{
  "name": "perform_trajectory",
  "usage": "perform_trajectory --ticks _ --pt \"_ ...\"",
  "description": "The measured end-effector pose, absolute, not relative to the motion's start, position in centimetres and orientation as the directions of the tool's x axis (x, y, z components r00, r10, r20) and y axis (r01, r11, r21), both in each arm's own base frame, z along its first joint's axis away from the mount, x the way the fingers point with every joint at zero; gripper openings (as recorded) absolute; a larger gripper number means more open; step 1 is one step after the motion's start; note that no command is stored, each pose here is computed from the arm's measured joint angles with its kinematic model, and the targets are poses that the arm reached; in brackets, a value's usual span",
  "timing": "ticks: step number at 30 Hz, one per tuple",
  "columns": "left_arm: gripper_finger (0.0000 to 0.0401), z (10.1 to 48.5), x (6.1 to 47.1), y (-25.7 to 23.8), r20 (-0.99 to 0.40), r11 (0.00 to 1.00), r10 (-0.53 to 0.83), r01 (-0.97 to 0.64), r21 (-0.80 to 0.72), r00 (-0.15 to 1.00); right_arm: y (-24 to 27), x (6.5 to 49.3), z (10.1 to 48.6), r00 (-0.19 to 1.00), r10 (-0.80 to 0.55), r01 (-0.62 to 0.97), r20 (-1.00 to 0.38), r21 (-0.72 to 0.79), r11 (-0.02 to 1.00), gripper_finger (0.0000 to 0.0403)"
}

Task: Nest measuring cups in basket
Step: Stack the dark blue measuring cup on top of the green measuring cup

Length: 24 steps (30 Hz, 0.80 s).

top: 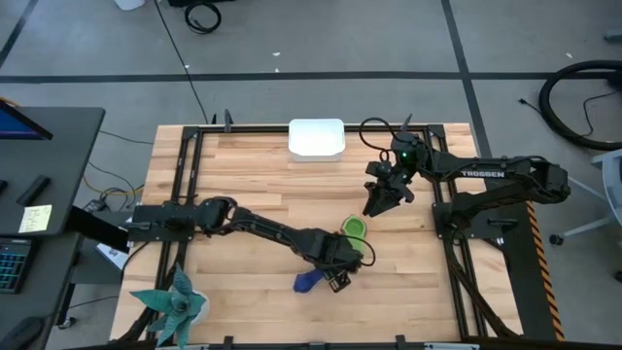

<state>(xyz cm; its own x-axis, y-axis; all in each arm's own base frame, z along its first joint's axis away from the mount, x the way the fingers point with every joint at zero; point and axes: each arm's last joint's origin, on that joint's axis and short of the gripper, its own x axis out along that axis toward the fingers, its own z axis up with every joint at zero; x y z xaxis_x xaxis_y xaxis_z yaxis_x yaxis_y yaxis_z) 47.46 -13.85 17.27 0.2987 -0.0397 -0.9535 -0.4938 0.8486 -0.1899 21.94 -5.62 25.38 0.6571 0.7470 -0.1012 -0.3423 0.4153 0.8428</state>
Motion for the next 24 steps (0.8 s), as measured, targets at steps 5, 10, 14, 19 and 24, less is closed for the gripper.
perform_trajectory --ticks 5,10,14,19,24 --pt "0.0132 19.0 47.2 -12.6 -0.953 0.835 -0.036 -0.514 -0.194 0.301 -5.6 21.9 25.4 0.657 0.747 -0.342 -0.101 0.843 0.415 0.0177" --pt "0.0132 21.4 47.1 -10.6 -0.935 0.797 -0.001 -0.564 -0.216 0.356 -5.6 21.9 25.4 0.649 0.754 -0.347 -0.098 0.844 0.409 0.0177" --pt "0.0132 23.8 46.8 -9.0 -0.911 0.781 0.047 -0.583 -0.222 0.409 -5.6 21.9 25.5 0.627 0.774 -0.369 -0.087 0.842 0.394 0.0177" --pt "0.0132 26.7 46.1 -7.1 -0.876 0.762 0.11 -0.605 -0.229 0.469 -5.8 21.7 25.6 0.603 0.795 -0.395 -0.072 0.838 0.376 0.0177" --pt "0.0132 30.2 45.3 -5.5 -0.806 0.736 0.189 -0.624 -0.261 0.561 -6.5 21.3 25.7 0.583 0.811 -0.423 -0.054 0.832 0.36 0.0177"
